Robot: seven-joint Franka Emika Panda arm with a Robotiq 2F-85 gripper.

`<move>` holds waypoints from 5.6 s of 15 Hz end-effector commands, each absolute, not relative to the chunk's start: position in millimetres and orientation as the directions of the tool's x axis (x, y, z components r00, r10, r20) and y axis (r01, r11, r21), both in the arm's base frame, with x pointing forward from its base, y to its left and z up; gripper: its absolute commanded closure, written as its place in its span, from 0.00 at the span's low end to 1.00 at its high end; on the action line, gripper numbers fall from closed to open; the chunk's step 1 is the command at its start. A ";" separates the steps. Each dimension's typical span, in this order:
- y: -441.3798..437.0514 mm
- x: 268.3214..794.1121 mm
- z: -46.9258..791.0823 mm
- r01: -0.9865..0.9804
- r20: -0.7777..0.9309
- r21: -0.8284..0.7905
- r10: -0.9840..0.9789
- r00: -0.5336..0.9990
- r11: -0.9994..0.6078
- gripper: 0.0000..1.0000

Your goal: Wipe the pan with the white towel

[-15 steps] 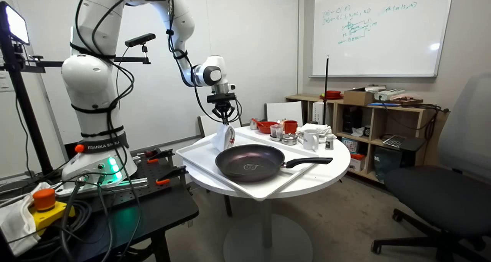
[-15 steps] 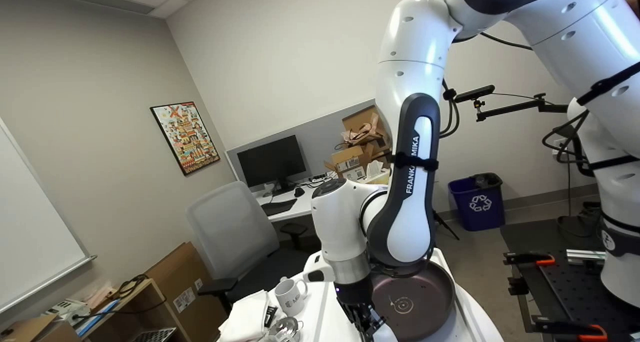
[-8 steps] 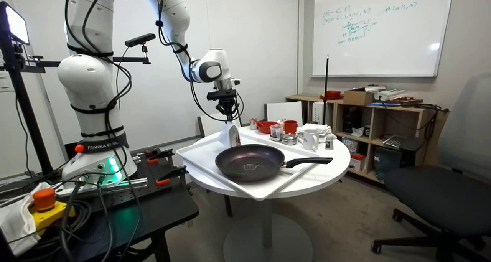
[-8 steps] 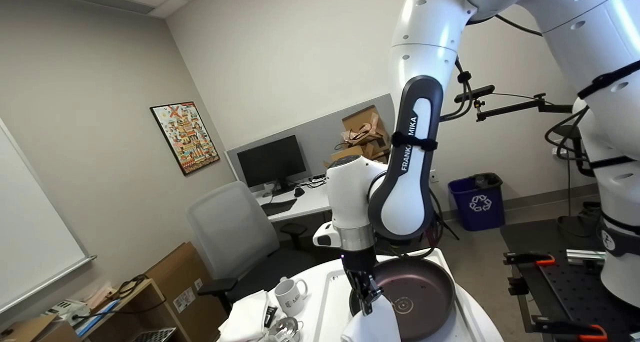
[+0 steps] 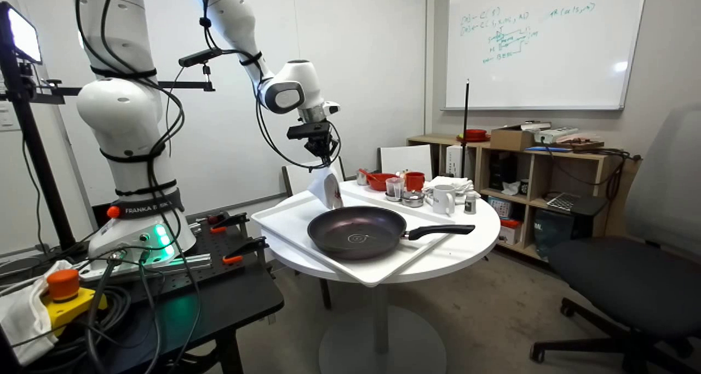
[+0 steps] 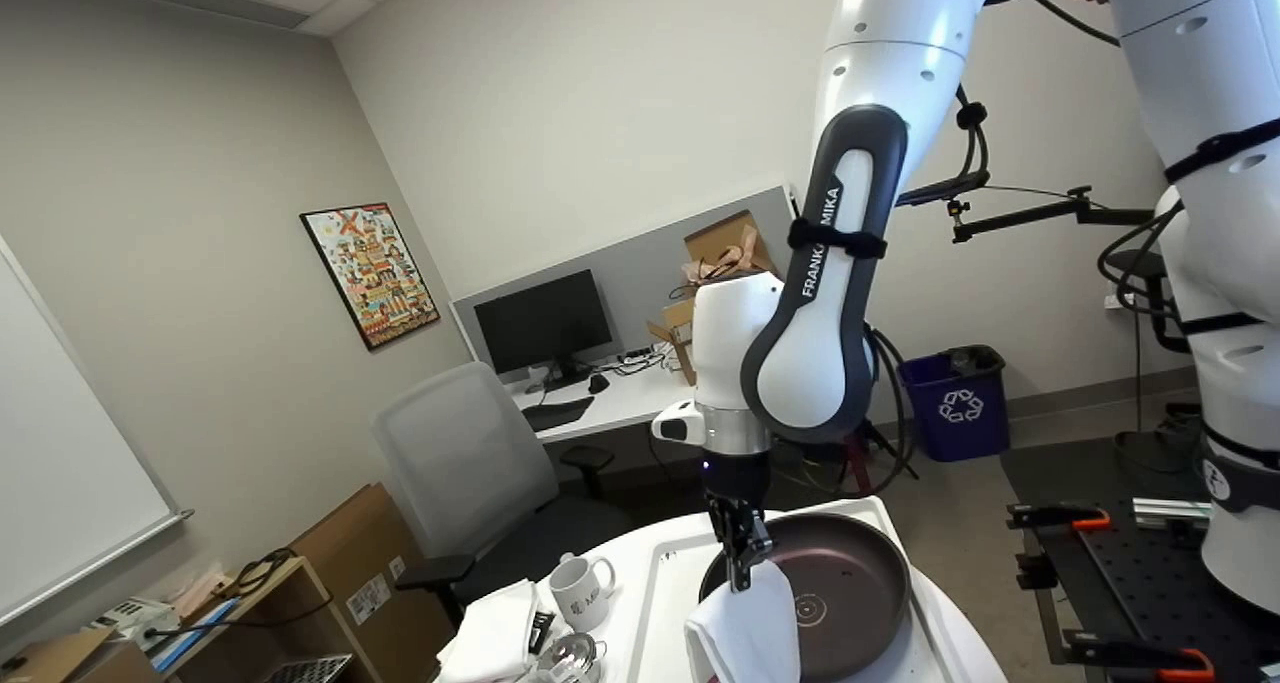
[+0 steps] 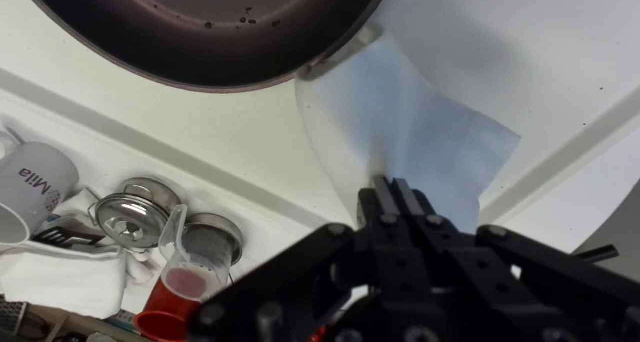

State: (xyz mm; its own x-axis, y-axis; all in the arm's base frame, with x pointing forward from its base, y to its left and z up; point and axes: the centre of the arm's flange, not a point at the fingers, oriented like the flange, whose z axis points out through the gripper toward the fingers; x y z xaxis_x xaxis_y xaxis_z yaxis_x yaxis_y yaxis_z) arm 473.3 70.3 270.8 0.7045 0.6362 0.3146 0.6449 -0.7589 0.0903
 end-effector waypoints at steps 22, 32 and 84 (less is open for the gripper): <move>-80.1 390.7 258.6 0.567 0.404 -0.234 0.451 0.795 -0.790 0.99; -150.1 351.3 257.4 0.378 0.422 -0.270 0.244 0.873 -0.885 0.99; -55.8 459.3 86.3 0.400 -0.017 0.010 0.400 0.916 -0.916 0.13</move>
State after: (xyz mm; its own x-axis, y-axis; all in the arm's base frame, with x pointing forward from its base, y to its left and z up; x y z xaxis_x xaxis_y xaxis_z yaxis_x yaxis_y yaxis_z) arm 475.3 -67.1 82.4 0.9224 0.3857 -0.0194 0.3854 -0.9225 -0.0198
